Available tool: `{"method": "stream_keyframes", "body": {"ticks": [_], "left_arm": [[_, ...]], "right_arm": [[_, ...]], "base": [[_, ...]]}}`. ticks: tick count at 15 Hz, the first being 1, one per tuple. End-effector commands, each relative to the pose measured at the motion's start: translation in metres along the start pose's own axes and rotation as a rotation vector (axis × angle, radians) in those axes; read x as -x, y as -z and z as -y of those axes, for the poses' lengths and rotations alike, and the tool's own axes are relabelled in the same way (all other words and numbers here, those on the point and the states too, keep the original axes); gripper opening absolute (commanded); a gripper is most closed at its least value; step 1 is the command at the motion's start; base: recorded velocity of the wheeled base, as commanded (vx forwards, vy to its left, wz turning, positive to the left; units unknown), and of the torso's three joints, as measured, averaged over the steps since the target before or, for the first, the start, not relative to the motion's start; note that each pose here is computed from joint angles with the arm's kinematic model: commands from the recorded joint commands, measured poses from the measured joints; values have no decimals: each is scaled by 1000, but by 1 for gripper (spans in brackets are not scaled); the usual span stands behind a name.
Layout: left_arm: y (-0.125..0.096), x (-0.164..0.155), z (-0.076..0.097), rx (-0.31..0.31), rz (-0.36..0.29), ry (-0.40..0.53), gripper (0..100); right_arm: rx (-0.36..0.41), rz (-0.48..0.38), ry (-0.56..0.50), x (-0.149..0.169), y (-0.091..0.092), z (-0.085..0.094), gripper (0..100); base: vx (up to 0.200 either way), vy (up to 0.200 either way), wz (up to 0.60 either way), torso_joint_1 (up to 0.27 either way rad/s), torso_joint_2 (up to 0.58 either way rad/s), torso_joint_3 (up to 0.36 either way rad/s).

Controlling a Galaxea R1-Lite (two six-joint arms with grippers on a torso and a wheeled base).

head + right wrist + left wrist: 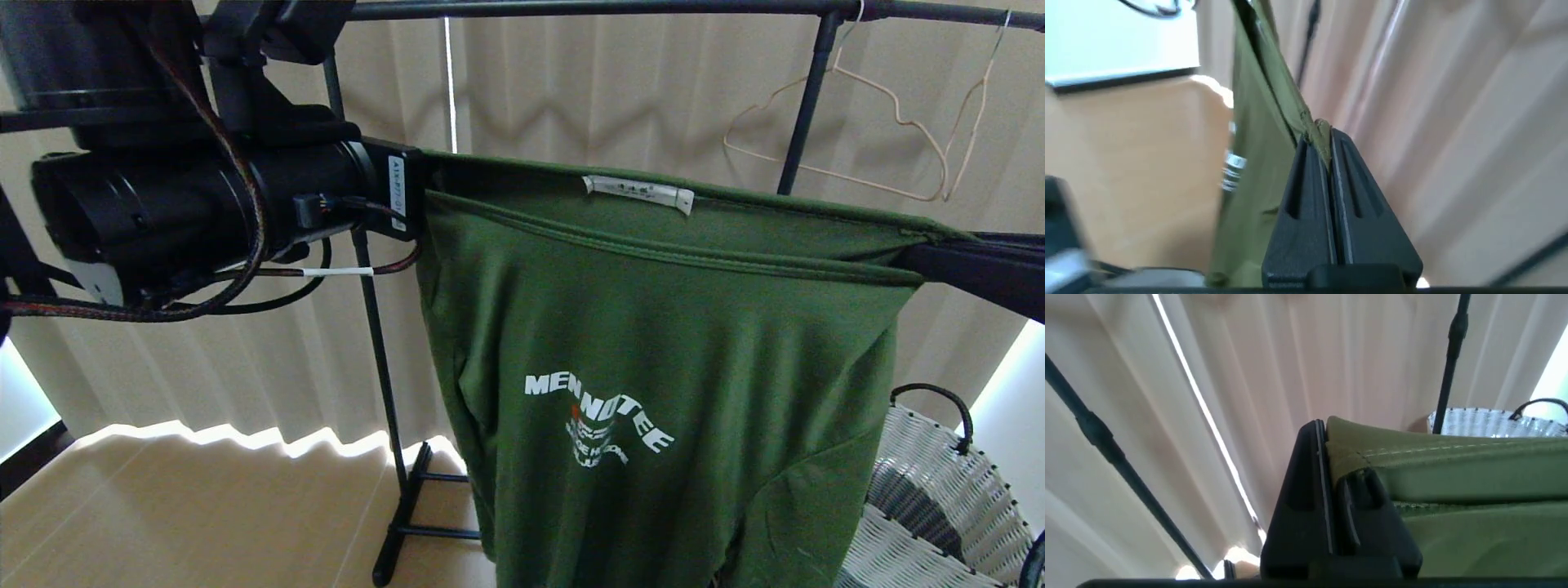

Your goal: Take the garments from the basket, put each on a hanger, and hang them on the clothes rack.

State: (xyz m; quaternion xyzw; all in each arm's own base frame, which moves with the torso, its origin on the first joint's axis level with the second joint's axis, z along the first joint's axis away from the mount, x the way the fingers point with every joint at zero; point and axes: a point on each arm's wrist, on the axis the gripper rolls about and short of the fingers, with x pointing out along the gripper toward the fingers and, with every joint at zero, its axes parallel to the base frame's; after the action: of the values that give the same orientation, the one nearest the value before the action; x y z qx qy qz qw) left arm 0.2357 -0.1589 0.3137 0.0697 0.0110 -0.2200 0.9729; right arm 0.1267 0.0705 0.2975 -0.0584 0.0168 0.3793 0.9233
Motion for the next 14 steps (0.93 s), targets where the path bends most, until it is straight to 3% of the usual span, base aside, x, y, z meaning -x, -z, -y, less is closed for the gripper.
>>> {"method": "stream_keyframes", "body": {"ticks": [1, 3, 6, 10, 14], "left_arm": [[-4, 12, -2, -1, -3, 5, 0], [-8, 34, -5, -9, -54, 30, 0], [-11, 69, -7, -9, -104, 204, 0], [-13, 83, -4, -10, -104, 258, 0], [-1, 89, 1, -15, -133, 285, 0]], "right_arm": [[31, -29, 57, -9, 3, 11, 0], [51, 3, 97, -16, 1, 19, 0], [66, 62, 119, -43, -5, 31, 0], [-12, 137, 119, -72, -23, 46, 0], [-24, 130, 113, -79, -21, 47, 0]], "base": [[0, 0, 0, 0, 0, 0], [0, 0, 0, 0, 0, 0], [0, 0, 0, 0, 0, 0], [0, 0, 0, 0, 0, 0], [0, 0, 0, 0, 0, 0]]}}
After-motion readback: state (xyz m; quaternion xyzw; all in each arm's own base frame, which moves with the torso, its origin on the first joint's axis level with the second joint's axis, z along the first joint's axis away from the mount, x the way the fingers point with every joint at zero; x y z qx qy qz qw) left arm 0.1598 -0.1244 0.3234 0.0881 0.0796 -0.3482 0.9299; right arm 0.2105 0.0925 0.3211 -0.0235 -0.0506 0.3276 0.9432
